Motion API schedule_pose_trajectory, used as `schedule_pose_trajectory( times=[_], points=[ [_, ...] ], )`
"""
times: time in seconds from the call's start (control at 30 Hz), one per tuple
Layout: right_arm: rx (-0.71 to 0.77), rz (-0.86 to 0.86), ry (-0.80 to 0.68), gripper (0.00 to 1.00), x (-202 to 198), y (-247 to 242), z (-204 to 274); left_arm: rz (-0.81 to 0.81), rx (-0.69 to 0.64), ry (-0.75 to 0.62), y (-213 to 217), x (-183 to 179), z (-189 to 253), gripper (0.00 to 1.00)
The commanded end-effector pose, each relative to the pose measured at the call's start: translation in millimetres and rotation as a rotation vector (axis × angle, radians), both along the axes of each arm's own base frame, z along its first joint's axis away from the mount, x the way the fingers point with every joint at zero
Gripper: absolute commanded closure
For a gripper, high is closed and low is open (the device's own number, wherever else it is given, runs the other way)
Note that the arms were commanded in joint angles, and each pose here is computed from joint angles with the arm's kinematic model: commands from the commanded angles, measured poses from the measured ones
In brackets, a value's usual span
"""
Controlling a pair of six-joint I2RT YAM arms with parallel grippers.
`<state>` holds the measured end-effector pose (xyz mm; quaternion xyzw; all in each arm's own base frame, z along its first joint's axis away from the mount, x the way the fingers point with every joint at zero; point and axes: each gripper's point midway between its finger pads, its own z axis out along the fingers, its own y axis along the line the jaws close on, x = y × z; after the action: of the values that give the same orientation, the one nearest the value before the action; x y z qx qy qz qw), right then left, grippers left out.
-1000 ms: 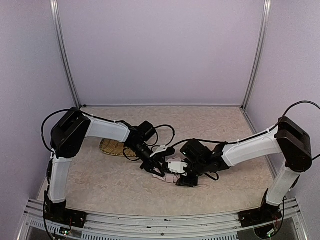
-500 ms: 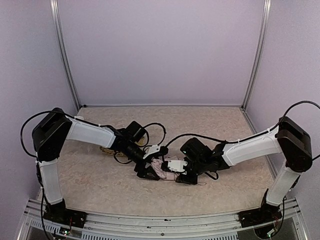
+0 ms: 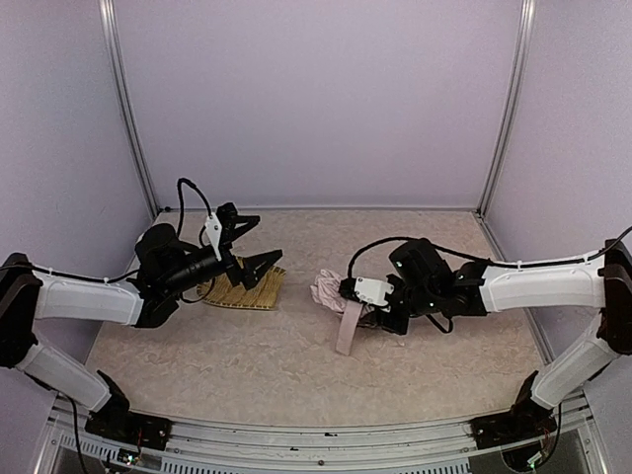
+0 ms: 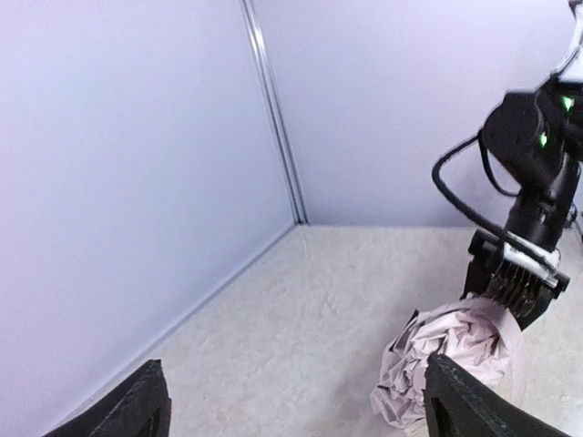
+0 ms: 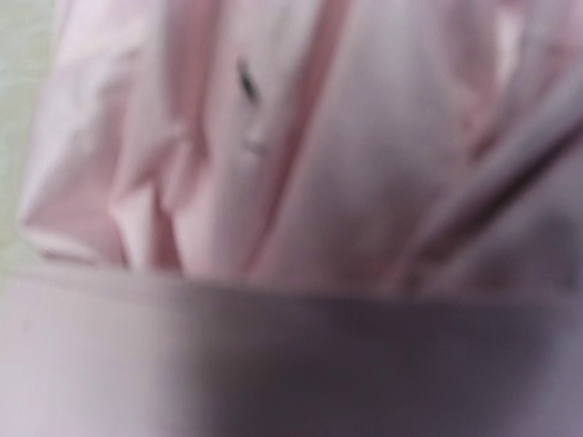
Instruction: Put away the umbrella
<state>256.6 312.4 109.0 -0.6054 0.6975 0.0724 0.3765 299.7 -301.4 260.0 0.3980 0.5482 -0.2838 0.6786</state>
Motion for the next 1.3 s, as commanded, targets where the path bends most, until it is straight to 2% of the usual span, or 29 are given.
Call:
schedule_pose_trajectory(
  times=[0.0, 0.07, 0.13, 0.23, 0.3, 0.4, 0.57, 1.0, 1.07, 1.1, 1.13, 1.17, 1.2, 1.27],
  points=[
    [0.121, -0.013, -0.11, 1.0, 23.2, 3.3, 58.8, -0.237, -0.142, -0.038, -7.5, -36.7, 24.1, 0.34],
    [0.134, -0.024, -0.15, 1.0, 30.9, 1.7, 76.8, -0.334, -0.117, 0.028, -20.8, -51.1, 3.6, 0.56],
    [0.136, -0.032, -0.191, 1.0, 38.5, 1.7, 95.8, -0.418, -0.098, 0.063, -34.4, -70.2, -13.1, 0.62],
    [0.141, -0.016, -0.234, 1.0, 43.8, 5.6, 120.1, -0.487, -0.078, 0.038, -55.1, -97.0, -30.5, 0.59],
    [0.157, 0.003, -0.255, 1.0, 44.7, 9.4, 136.4, -0.487, -0.059, 0.006, -69.7, -102.5, -38.7, 0.52],
    [0.19, 0.034, -0.288, 1.0, 43.5, 14.3, 158.6, -0.445, -0.096, 0.029, -81.0, -86.9, -40.4, 0.45],
    [0.234, 0.093, -0.31, 1.0, 37.8, 22.8, 180.6, -0.433, -0.154, -0.021, -89.4, -73.9, -30.4, 0.33],
    [0.28, 0.149, -0.315, 1.0, 31.5, 32.3, 196.2, -0.413, -0.033, 0.008, -132.0, -44.4, -47.5, 0.29],
    [0.286, 0.156, -0.313, 1.0, 29.7, 32.9, 197.4, -0.423, -0.031, -0.001, -136.4, -44.8, -43.2, 0.37],
    [0.288, 0.157, -0.312, 1.0, 29.4, 33.0, 198.0, -0.443, -0.026, 0.0, -138.7, -47.6, -41.8, 0.47],
    [0.288, 0.153, -0.313, 1.0, 29.8, 32.5, 198.1, -0.463, -0.024, -0.004, -140.3, -51.5, -39.4, 0.6],
    [0.288, 0.149, -0.315, 1.0, 30.3, 31.8, 199.1, -0.487, -0.022, -0.01, -141.0, -56.7, -37.4, 0.77],
    [0.288, 0.143, -0.315, 1.0, 30.5, 30.8, 199.3, -0.501, -0.022, -0.012, -140.5, -60.8, -36.1, 0.98],
    [0.294, 0.127, -0.318, 1.0, 32.3, 27.8, 201.7, -0.532, -0.025, -0.006, -136.2, -69.0, -33.4, 1.0]
  ],
)
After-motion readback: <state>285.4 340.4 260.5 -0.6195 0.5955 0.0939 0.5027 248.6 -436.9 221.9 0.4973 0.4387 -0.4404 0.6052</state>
